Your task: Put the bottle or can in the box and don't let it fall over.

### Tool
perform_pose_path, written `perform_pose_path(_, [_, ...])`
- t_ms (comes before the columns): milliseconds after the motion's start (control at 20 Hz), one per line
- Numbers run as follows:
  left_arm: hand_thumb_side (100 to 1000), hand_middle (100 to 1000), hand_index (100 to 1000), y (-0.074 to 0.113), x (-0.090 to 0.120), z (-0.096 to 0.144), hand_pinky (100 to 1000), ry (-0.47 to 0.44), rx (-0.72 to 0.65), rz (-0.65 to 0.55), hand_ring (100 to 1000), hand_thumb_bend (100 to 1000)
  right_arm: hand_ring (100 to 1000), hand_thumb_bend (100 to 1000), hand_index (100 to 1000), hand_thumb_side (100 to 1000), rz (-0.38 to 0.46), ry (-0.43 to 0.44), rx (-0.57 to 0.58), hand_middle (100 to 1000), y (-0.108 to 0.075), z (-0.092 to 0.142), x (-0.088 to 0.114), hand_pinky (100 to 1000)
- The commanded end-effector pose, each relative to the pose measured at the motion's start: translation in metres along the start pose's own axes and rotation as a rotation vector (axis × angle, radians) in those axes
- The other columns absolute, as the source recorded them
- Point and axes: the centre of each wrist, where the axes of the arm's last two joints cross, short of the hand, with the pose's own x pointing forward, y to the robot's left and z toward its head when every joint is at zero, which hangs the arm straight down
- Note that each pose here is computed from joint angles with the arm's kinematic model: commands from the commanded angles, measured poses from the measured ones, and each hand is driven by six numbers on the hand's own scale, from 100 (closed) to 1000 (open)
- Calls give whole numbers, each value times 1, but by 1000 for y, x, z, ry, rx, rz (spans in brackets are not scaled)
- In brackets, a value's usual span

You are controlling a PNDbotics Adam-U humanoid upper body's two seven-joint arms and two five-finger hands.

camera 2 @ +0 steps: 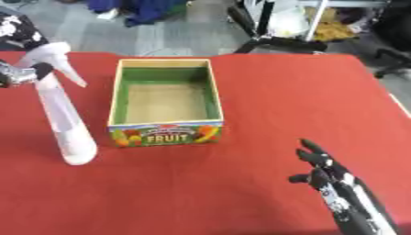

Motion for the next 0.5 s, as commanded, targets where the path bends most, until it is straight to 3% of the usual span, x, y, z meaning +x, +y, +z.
perform_pose_path(50, [369, 346, 589, 14, 4, 9, 562, -9, 29, -33, 483, 100, 1000, 100, 797, 578, 14, -11, 10, 1000, -3, -2, 4, 703])
perform_pose_path(250, [276, 281, 536, 15, 6, 10, 509, -29, 54, -36, 431, 100, 1000, 100, 797, 579, 15, -10, 9, 1000, -3, -2, 3, 703])
perform_pose_path(500, [236, 224, 491, 20, 9, 11, 471, -53, 95, -44, 382, 100, 1000, 100, 797, 577, 16, -9, 7, 1000, -3, -2, 3, 703])
